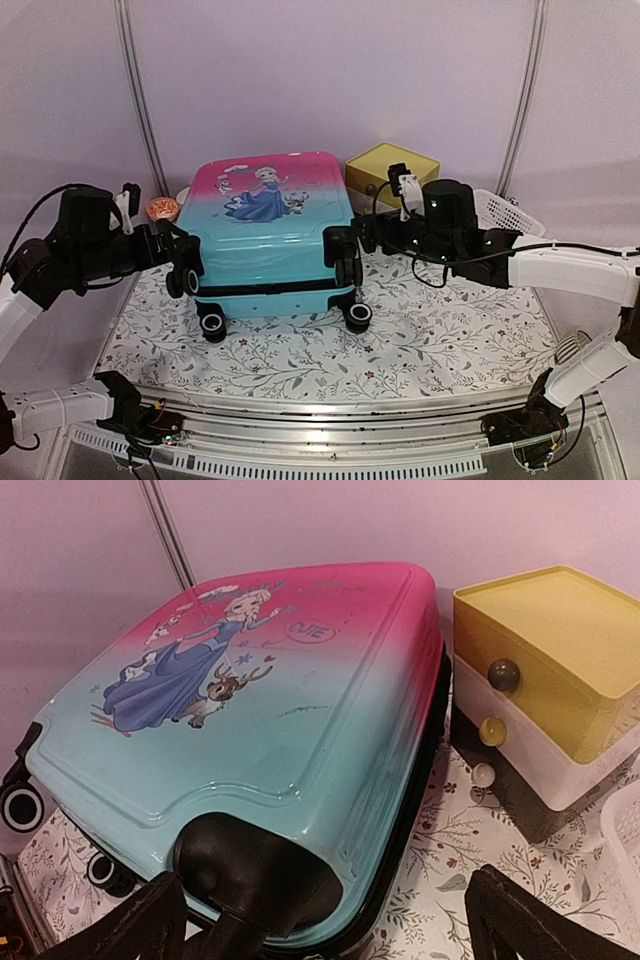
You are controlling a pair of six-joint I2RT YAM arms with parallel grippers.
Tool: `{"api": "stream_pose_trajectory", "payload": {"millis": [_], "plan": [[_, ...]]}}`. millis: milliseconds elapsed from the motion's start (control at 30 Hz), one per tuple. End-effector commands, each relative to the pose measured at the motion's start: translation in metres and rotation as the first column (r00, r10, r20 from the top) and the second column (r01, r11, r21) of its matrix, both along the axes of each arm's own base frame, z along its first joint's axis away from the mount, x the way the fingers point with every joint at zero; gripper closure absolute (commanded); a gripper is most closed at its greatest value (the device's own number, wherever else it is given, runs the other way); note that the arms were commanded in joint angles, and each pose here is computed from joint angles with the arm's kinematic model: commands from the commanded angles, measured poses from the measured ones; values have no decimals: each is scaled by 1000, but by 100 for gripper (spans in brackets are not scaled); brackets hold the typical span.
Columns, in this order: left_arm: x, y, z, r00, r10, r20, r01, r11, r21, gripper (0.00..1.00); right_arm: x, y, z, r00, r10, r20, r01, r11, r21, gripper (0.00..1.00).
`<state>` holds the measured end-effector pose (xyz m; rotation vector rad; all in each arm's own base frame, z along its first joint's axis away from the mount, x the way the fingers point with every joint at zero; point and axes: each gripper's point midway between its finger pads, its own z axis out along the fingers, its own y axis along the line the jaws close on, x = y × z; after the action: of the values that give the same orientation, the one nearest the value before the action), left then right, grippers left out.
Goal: Open, take out, and arrange the luggage
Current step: Adjust the luggage at the center of the board.
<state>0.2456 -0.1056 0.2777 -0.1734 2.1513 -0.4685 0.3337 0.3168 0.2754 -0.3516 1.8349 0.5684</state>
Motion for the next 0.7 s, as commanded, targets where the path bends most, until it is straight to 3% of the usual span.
{"api": "stream_pose_trajectory", "payload": {"millis": [0,167,433,667], "plan": [[4,-1,17,999,-30,15,29,999,25,2,-4,11,-38,988,35,-147,-46,996,-70,1],[26,12,18,1000,-15,11,15,999,53,2,-4,29,-33,979,109,-173,-115,993,-22,1],[74,52,6,1000,8,16,-8,1000,-8,6,5,47,-23,952,184,-245,-169,982,81,1],[100,62,7,997,-14,82,13,1000,12,2,19,52,-25,945,179,-274,-157,983,100,1]]}}
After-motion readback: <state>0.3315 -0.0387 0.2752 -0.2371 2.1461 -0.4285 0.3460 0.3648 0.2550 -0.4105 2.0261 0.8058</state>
